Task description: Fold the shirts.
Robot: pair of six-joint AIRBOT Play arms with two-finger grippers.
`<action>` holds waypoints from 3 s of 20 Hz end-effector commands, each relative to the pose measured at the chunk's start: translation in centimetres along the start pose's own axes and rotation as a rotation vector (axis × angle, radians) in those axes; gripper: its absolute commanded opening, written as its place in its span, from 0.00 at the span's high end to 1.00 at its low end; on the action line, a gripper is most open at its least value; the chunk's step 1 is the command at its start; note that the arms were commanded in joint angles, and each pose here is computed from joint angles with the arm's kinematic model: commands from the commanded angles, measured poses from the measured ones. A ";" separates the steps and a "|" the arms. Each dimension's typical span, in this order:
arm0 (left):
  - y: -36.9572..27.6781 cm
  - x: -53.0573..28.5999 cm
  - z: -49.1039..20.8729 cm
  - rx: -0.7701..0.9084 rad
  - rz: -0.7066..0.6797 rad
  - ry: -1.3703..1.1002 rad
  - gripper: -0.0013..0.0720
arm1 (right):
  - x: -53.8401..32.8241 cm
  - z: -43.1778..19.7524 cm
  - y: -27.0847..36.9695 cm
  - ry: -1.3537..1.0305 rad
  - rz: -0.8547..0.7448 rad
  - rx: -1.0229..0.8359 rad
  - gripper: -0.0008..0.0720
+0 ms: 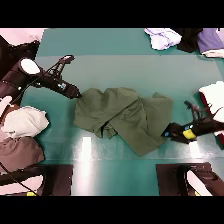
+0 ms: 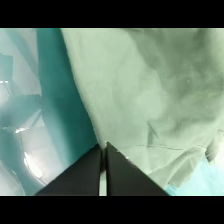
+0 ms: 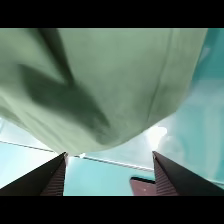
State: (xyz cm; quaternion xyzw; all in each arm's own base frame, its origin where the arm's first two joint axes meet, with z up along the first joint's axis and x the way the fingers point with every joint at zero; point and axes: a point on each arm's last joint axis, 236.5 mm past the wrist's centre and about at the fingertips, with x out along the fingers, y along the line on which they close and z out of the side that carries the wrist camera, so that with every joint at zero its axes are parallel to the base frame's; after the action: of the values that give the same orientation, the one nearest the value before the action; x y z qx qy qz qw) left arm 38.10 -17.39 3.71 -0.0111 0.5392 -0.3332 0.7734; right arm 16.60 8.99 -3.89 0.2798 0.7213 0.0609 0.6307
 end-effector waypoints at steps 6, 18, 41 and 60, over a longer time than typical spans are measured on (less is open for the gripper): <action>-0.1 -0.3 -0.2 -0.037 0.004 0.007 0.94 | 4.0 -1.5 0.4 -0.017 0.128 0.143 0.26; -2.6 -5.5 2.2 0.004 0.031 -0.122 0.94 | 1.7 0.3 8.9 -0.020 0.128 -0.239 0.96; -22.2 -43.9 3.8 0.363 0.254 -1.006 0.94 | -40.1 2.2 13.7 -1.013 0.042 -0.312 0.96; 4.0 -3.3 11.9 -0.159 0.138 -0.201 0.76 | -16.0 28.9 12.0 -0.463 -0.203 -0.340 0.96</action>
State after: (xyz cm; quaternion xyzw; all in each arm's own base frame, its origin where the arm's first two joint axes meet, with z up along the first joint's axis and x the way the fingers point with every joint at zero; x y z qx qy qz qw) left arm 48.08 -16.50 12.50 -0.0478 0.4691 -0.2475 0.8464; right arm 45.74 3.55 12.73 0.1090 0.5662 0.0608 0.8147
